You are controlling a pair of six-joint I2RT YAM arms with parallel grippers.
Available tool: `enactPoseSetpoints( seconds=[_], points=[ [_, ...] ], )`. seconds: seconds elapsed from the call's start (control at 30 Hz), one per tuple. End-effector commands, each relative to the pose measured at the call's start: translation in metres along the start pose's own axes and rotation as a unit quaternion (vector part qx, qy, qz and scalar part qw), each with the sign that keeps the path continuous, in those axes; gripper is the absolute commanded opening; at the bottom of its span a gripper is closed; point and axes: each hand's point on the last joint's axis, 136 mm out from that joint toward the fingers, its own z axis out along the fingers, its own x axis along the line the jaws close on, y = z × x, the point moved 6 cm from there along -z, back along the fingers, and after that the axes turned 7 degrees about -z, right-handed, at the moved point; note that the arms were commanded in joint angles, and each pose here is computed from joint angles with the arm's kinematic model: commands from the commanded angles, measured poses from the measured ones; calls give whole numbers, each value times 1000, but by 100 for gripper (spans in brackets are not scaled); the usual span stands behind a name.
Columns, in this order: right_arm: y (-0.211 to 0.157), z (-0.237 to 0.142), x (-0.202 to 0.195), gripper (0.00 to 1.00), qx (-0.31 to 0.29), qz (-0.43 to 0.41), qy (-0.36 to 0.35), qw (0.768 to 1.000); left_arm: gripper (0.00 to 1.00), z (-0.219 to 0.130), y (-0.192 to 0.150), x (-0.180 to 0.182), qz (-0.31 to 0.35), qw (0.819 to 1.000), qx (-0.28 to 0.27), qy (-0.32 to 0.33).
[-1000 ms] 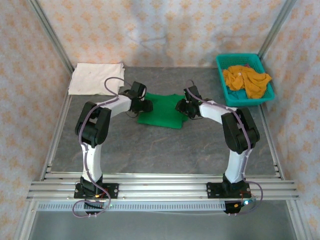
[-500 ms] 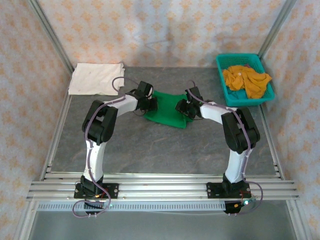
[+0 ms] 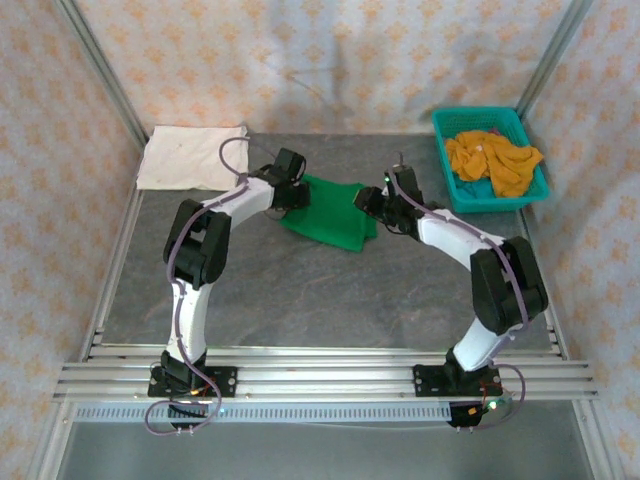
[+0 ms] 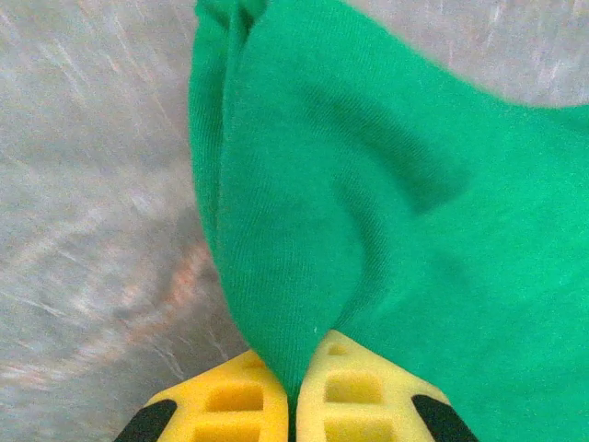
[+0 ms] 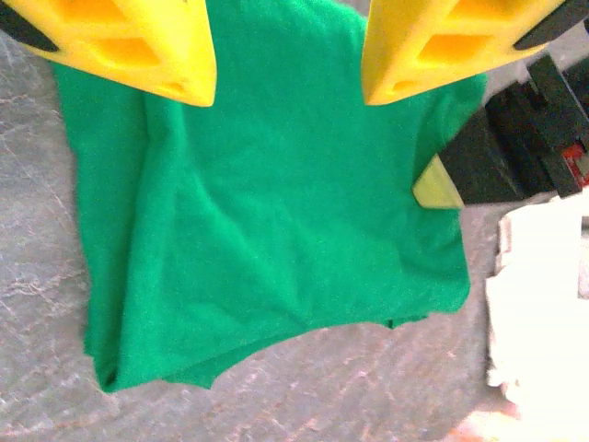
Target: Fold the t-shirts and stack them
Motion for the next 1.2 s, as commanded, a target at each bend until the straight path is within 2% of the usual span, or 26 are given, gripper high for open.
enactPoseSetpoints(
  seconds=[0.0,0.23,0.43,0.6,0.7,0.9,1.0,1.17],
  points=[
    [-2,-1,4,46,-11,-16,22,1000,0,-25,28,10,16,996,-46,74],
    [0,2,6,46,1,-23,19,1000,0,-44,59,1,32,991,-84,94],
    [2,-1,22,47,11,-44,44,998,0,-42,82,13,46,990,-90,94],
    [5,-4,34,48,4,-47,60,997,0,-38,112,22,105,986,-104,75],
    [4,-4,42,49,8,-40,84,996,0,-40,131,37,114,985,-102,82],
    [-10,-3,69,58,19,-85,134,987,0,-71,170,48,140,979,-143,34],
    [-11,-4,75,59,20,-76,163,983,0,-87,187,56,167,972,-160,40],
    [-17,-3,71,59,28,-66,162,984,0,-111,215,77,180,966,-184,32]
  ],
)
